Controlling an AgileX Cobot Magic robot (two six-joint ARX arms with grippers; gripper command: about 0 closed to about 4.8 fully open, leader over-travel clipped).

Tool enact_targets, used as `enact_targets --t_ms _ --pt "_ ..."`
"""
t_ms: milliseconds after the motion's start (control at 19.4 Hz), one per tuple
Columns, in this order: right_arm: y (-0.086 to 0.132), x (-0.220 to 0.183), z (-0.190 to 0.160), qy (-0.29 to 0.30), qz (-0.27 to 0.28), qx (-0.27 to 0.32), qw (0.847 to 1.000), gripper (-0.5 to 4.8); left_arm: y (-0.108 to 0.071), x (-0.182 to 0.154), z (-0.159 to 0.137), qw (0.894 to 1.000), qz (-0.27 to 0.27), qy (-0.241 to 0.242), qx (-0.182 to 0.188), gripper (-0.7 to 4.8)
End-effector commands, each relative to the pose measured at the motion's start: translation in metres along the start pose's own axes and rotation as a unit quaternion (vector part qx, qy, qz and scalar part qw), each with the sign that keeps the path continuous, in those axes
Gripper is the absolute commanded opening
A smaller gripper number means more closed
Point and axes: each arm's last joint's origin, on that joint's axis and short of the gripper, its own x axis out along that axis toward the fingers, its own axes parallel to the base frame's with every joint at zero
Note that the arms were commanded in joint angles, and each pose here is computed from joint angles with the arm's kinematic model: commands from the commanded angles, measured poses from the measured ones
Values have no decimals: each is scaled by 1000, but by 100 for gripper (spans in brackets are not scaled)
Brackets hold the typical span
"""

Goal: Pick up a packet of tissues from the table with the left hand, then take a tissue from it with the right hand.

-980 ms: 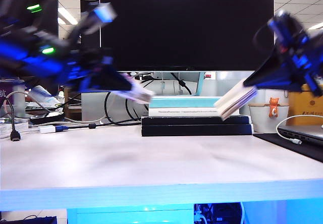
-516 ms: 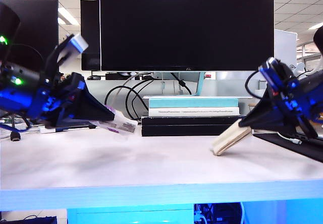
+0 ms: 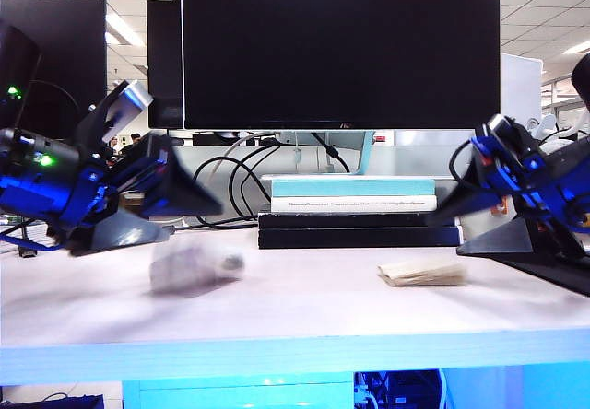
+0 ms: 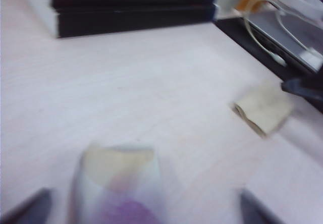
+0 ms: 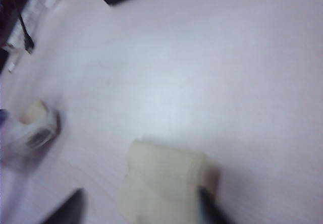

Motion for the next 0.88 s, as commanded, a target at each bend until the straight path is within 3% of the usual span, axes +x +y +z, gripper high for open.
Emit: enact_targets --t_ms 52,206,309,516,619,671,774,877 --pt "4 -2 7 -20 8 1 1000 297 0 0 1 1000 9 -2 -17 479" --pt "13 -7 13 -31 23 -15 999 296 -2 -3 5 1000 6 -10 -19 479" --pt "29 -20 24 -64 29 -68 995 292 -6 -10 16 999 11 -36 -4 479" --pt "66 -60 40 -174 -19 -148 973 238 -19 -38 39 992 73 -93 53 479" --pt "83 -89 35 -253 -81 -179 947 229 -24 -62 50 980 137 -109 90 479" --pt "86 -98 31 -271 -97 -185 940 229 -24 -70 54 978 144 -118 92 463" --pt "90 -115 18 -305 -123 -196 924 212 -21 -99 70 971 147 -158 99 355" --pt "90 -129 4 -333 -140 -198 911 158 -16 -132 80 961 172 -188 104 331"
